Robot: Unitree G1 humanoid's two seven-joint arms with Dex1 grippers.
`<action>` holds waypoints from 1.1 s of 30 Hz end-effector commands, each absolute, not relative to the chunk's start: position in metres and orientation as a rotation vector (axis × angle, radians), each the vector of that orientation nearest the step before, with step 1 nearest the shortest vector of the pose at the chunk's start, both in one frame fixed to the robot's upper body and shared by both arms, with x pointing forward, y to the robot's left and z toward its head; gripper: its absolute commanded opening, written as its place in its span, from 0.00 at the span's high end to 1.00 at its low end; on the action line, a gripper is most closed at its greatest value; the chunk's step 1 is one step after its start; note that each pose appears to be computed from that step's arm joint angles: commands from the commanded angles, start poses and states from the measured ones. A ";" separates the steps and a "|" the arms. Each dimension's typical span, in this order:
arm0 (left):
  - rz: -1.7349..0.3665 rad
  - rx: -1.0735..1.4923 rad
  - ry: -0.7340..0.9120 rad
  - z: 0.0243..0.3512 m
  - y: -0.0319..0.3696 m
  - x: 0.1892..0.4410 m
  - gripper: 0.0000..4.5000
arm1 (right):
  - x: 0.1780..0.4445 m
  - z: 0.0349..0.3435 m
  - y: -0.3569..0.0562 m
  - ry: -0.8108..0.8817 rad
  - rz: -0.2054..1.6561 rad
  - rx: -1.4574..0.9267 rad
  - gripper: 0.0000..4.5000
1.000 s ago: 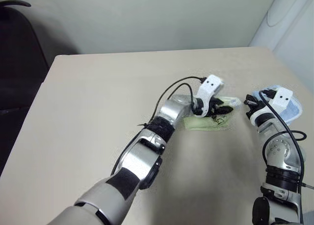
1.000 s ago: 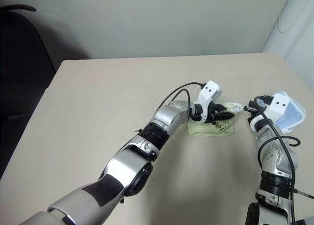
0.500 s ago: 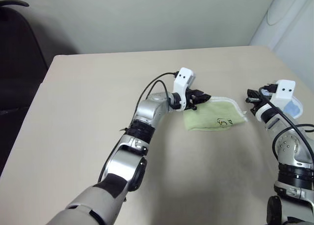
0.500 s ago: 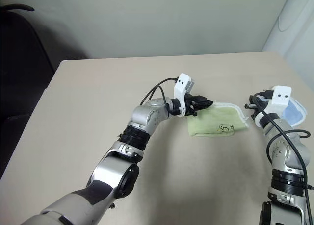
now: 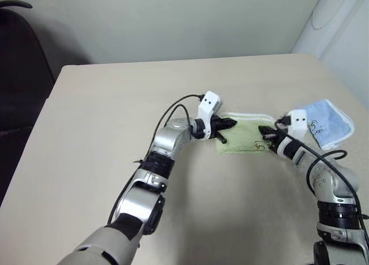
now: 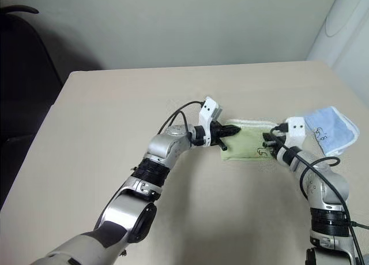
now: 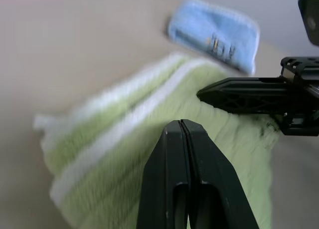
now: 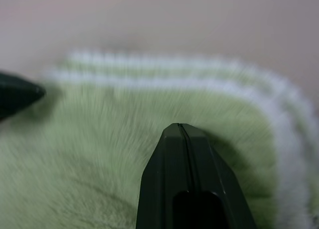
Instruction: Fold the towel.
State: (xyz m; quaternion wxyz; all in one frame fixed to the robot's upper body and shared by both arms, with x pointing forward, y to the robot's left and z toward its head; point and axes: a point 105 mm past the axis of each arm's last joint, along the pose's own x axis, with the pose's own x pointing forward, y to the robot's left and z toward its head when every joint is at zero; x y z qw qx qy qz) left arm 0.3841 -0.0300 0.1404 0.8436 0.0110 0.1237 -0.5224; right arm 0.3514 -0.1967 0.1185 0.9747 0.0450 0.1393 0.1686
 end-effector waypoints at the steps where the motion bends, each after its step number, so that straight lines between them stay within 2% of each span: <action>1: -1.068 0.143 0.332 0.112 -0.030 0.383 0.99 | 0.348 0.096 -0.194 0.363 0.334 0.039 1.00; 5: -1.022 0.211 0.377 0.093 -0.022 0.386 0.99 | 0.349 0.094 -0.194 0.358 0.325 0.027 1.00; 9: -1.011 -0.004 0.323 0.113 -0.014 0.388 0.99 | 0.350 0.111 -0.196 0.280 0.329 0.022 1.00; 11: -0.981 -0.208 0.277 0.138 0.000 0.395 0.99 | 0.349 0.126 -0.196 0.217 0.342 0.022 1.00; 15: -0.925 -0.406 0.244 0.162 0.029 0.402 0.99 | 0.345 0.148 -0.197 0.138 0.363 0.026 1.00; 20: -0.885 -0.478 0.320 0.157 0.061 0.398 0.99 | 0.345 0.171 -0.201 0.068 0.371 0.012 1.00; 23: -0.902 -0.549 0.409 0.147 0.065 0.389 0.79 | 0.347 0.182 -0.202 0.031 0.374 0.015 1.00; 32: -0.959 -0.571 0.610 0.117 0.038 0.369 0.05 | 0.350 0.192 -0.202 -0.008 0.378 0.023 1.00; 33: -0.961 -0.566 0.626 0.115 0.035 0.368 0.01 | 0.350 0.192 -0.202 -0.008 0.377 0.024 1.00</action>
